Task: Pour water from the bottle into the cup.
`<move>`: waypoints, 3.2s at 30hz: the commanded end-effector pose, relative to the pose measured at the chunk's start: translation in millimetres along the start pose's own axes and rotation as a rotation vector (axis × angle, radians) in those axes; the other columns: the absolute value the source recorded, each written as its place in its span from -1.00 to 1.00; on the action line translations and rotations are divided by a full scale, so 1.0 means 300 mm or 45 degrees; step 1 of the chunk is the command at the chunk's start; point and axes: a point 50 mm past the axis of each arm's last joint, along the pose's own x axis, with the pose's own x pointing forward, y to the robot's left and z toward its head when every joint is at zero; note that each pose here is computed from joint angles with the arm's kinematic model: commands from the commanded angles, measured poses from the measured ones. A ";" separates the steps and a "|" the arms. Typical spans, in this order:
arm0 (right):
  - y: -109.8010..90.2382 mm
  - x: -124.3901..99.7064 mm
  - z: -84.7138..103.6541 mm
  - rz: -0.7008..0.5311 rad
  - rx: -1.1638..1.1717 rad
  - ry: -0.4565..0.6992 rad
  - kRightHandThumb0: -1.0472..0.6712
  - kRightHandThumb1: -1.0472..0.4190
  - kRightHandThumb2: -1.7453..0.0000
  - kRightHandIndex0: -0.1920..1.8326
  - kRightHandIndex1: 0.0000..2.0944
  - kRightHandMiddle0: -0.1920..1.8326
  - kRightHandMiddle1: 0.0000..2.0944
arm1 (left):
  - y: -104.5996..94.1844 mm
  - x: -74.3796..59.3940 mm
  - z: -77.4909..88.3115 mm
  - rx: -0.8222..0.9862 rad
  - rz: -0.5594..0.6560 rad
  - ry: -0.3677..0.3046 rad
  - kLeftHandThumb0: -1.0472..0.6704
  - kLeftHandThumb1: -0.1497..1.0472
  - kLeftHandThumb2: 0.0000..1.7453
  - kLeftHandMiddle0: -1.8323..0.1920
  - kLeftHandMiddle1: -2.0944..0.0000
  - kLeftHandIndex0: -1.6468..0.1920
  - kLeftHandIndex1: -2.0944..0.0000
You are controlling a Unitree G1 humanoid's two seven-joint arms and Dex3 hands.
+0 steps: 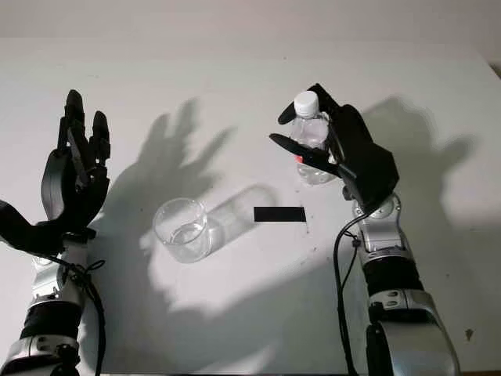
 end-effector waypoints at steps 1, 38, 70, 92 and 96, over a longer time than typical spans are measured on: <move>0.014 -0.009 0.006 -0.018 0.005 -0.027 -0.19 -1.00 0.52 0.53 1.00 0.43 1.00 | 0.007 -0.015 -0.001 0.009 0.006 -0.001 -0.60 1.00 -0.16 1.00 1.00 1.00 1.00; 0.222 0.139 0.314 0.250 -0.843 -0.844 -0.23 -1.00 0.80 0.46 1.00 0.25 1.00 | 0.001 -0.019 0.005 0.025 0.004 -0.001 -0.60 1.00 -0.20 1.00 1.00 1.00 1.00; 0.276 0.091 0.321 0.184 -1.230 -1.477 -0.39 -1.00 0.69 0.48 1.00 0.23 1.00 | 0.002 -0.007 0.009 0.017 -0.009 -0.016 -0.60 1.00 -0.21 1.00 1.00 1.00 1.00; 0.278 0.084 0.347 0.132 -1.397 -1.717 -0.40 -0.99 0.92 0.38 1.00 -0.31 0.69 | -0.003 -0.010 0.001 0.005 0.007 -0.013 -0.61 1.00 -0.20 1.00 1.00 1.00 1.00; 0.275 0.083 0.349 0.108 -1.405 -1.747 -0.39 -1.00 0.92 0.38 1.00 -0.31 0.67 | -0.006 -0.009 0.001 0.003 0.003 -0.015 -0.60 1.00 -0.19 1.00 1.00 1.00 1.00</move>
